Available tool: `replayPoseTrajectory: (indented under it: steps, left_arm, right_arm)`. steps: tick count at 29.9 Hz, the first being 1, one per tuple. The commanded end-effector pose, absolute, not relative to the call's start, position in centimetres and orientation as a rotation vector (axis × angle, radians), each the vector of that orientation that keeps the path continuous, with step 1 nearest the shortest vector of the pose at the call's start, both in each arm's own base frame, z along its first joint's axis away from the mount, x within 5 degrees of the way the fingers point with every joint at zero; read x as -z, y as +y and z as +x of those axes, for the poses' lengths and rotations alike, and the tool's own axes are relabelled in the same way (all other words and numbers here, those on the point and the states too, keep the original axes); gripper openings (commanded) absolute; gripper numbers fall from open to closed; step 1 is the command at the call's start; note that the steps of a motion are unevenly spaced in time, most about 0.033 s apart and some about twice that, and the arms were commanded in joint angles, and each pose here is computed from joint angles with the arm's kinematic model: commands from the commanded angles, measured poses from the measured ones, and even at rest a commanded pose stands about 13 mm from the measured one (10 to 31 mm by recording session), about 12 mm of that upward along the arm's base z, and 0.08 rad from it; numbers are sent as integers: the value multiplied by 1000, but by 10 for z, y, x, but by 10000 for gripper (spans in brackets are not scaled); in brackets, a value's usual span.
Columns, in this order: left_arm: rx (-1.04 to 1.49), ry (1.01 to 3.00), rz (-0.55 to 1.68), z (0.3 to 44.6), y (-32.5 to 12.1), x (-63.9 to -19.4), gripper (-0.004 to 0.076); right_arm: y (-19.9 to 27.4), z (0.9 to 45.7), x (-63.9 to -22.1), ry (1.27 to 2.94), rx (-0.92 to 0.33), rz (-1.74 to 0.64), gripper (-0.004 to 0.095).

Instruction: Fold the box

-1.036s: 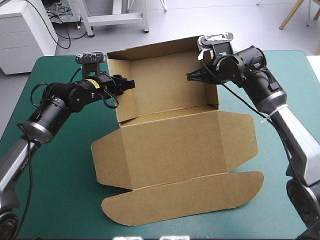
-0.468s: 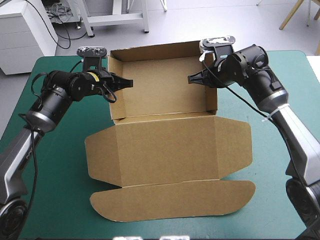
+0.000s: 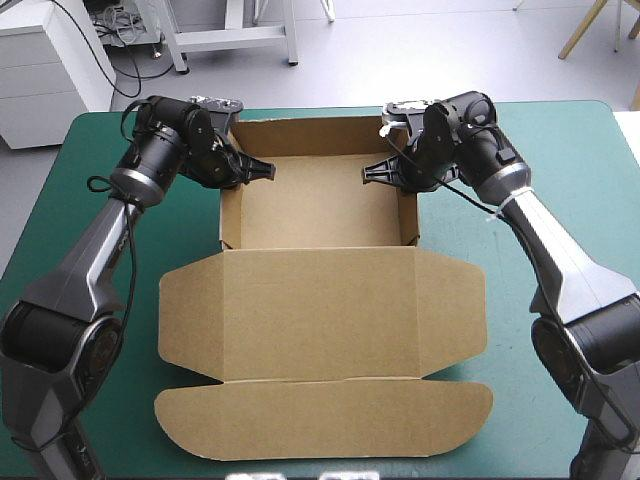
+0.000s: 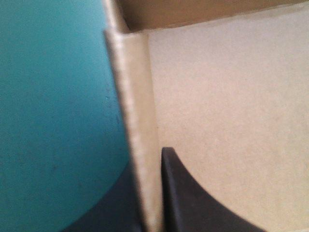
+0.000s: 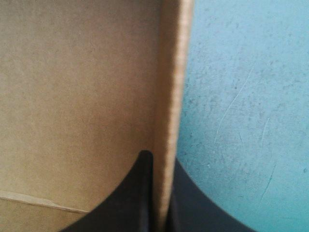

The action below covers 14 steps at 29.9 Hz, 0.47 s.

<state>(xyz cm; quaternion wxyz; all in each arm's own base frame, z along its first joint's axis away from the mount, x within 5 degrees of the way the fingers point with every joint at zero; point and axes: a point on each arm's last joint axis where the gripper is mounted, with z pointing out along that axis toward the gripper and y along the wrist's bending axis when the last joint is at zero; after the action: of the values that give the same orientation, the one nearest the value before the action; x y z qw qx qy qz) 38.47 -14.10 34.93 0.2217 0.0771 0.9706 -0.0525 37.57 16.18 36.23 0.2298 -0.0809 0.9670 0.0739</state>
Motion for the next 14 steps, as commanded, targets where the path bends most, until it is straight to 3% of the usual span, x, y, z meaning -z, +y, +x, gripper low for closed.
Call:
replayPoseTrajectory:
  steps: [1, 14]
  left_arm:
    - [292, 2693, 272, 375, -155, -360, -10]
    - [312, 2812, 227, 387, -163, -328, -10]
  right_arm:
    - [168, 369, -385, 2573, -330, -253, -17]
    - [145, 395, -359, 2631, -246, -164, -17]
